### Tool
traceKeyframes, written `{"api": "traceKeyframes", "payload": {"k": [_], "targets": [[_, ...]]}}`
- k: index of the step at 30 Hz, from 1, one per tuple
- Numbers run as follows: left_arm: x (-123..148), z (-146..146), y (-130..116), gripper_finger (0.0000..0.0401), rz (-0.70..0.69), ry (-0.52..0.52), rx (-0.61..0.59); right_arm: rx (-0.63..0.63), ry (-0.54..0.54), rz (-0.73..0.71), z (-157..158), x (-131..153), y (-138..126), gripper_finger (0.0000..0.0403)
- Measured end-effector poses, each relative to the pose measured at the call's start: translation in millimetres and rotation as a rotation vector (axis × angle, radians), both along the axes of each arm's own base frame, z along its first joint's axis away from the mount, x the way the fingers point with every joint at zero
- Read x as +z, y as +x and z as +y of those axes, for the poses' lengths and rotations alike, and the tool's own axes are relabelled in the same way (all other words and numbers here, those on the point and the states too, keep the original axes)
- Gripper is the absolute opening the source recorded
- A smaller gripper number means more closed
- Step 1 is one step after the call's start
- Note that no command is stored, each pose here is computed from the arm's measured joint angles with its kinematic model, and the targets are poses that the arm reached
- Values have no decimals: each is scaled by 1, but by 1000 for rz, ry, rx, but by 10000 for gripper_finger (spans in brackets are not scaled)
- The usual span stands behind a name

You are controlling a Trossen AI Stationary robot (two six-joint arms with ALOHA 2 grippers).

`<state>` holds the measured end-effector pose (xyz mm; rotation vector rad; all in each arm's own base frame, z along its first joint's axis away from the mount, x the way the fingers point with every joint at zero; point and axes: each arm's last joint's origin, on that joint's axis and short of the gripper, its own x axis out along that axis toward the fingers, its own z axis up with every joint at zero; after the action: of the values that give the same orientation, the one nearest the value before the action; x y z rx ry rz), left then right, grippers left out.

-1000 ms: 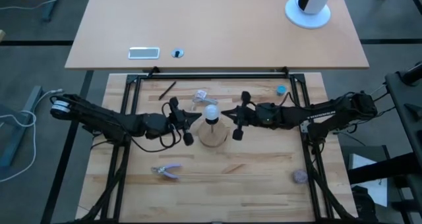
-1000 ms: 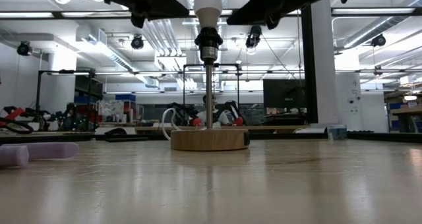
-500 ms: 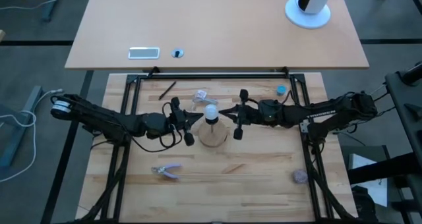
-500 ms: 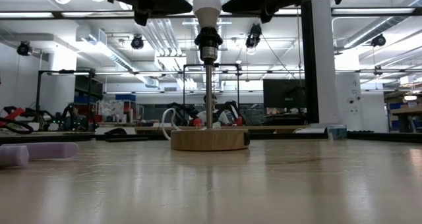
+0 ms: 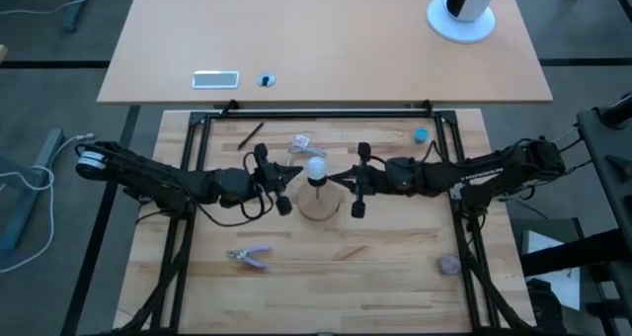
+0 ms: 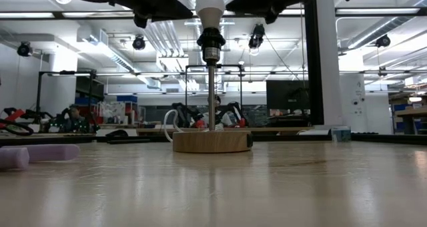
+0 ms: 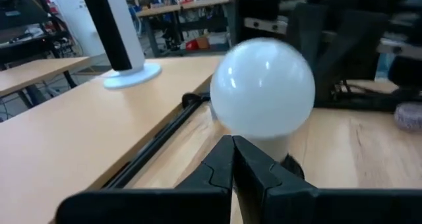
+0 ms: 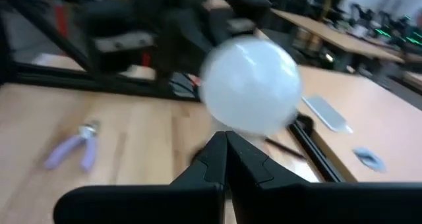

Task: Screw lightbulb
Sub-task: Insert the lightbulb into the lamp

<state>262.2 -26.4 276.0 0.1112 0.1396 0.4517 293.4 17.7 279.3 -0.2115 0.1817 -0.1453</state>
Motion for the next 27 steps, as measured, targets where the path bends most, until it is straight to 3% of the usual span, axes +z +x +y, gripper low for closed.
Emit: {"api": "traceKeyframes", "payload": {"k": [5,9,27], "targets": [[4,-7,-8,0,0,-37,-34,-140,-21,41,-6,-2,-4,0],[8,-10,-11,0,-7,-19,-78,-165,-34,13,-11,1,-4,0],[0,0,4,0,-14,24,-32,-38,19,-46,-9,7,-2,0]]}}
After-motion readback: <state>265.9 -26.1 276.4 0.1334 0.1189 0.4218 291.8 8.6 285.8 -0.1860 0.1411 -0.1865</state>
